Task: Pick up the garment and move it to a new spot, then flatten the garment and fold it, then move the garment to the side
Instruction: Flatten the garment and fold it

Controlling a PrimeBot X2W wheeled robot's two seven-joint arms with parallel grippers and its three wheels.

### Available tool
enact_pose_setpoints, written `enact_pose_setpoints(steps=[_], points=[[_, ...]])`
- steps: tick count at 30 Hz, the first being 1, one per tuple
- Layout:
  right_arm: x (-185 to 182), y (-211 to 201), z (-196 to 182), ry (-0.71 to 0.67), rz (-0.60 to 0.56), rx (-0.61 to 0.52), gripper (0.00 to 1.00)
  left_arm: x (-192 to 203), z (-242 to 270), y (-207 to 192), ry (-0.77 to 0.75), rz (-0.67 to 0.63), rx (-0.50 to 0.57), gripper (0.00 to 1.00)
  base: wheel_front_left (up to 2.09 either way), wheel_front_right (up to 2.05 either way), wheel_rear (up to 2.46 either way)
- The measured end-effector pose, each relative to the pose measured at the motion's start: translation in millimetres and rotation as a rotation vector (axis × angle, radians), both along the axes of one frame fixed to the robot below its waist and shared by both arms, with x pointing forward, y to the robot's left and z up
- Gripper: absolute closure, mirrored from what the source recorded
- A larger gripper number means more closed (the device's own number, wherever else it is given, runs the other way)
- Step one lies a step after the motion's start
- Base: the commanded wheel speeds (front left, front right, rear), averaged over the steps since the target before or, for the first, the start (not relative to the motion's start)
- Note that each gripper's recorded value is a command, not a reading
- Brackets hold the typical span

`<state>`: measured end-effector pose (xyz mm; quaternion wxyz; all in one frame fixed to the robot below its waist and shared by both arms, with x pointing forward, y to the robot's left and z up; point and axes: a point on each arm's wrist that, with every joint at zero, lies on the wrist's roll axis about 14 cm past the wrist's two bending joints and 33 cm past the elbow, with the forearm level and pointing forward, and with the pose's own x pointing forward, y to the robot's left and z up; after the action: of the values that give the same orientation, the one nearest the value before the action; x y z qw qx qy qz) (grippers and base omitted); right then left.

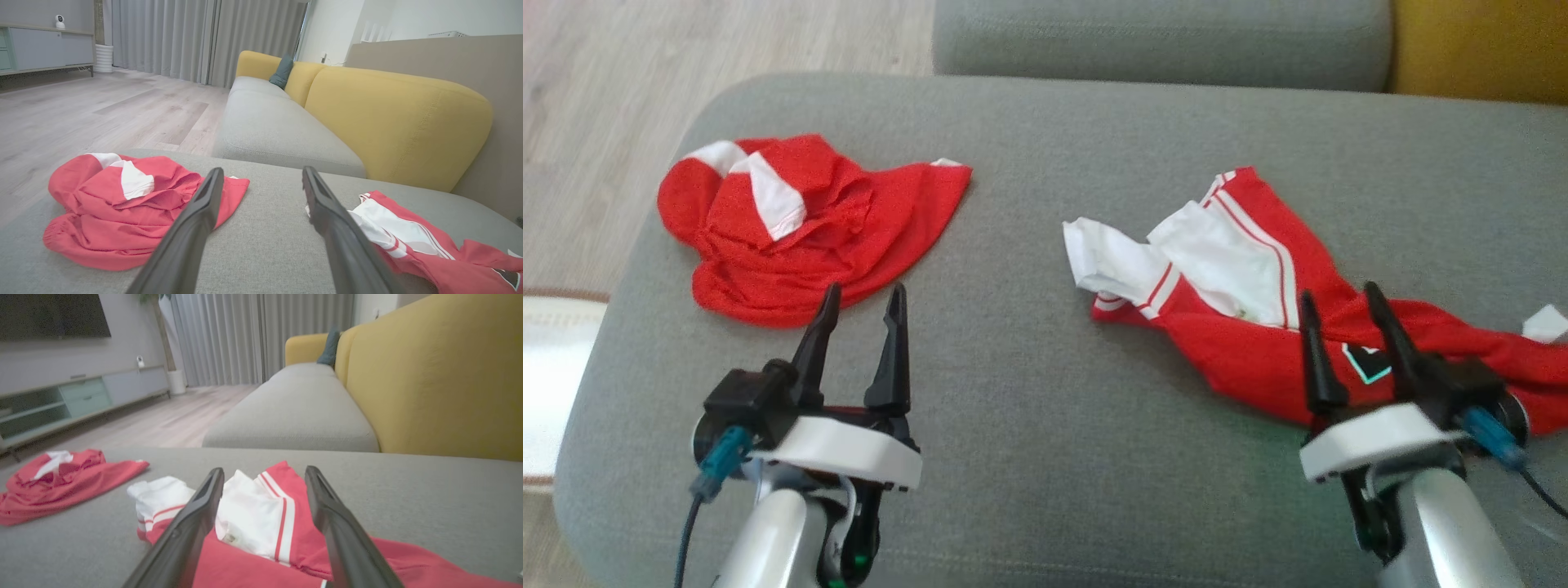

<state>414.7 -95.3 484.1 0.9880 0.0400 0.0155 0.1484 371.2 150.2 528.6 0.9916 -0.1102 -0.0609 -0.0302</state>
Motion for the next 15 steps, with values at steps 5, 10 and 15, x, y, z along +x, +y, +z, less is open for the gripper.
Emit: enact_pose_setpoints(steps=[5, 10, 15], points=[[22, 31, -21, 0.076, 0.12, -0.134, 0.0, 2, -16, 2, 0.049, 0.01, -0.013, 0.0, 0.0, 0.0, 0.0], [40, 25, -55, 0.198, 0.163, -0.255, 0.0, 3, -30, 5, 0.092, 0.015, -0.005, 0.0, 0.0, 0.0, 0.0], [40, 36, -83, 0.296, 0.225, -0.295, 0.0, 7, -33, 11, 0.101, 0.035, -0.003, 0.0, 0.0, 0.0, 0.0]])
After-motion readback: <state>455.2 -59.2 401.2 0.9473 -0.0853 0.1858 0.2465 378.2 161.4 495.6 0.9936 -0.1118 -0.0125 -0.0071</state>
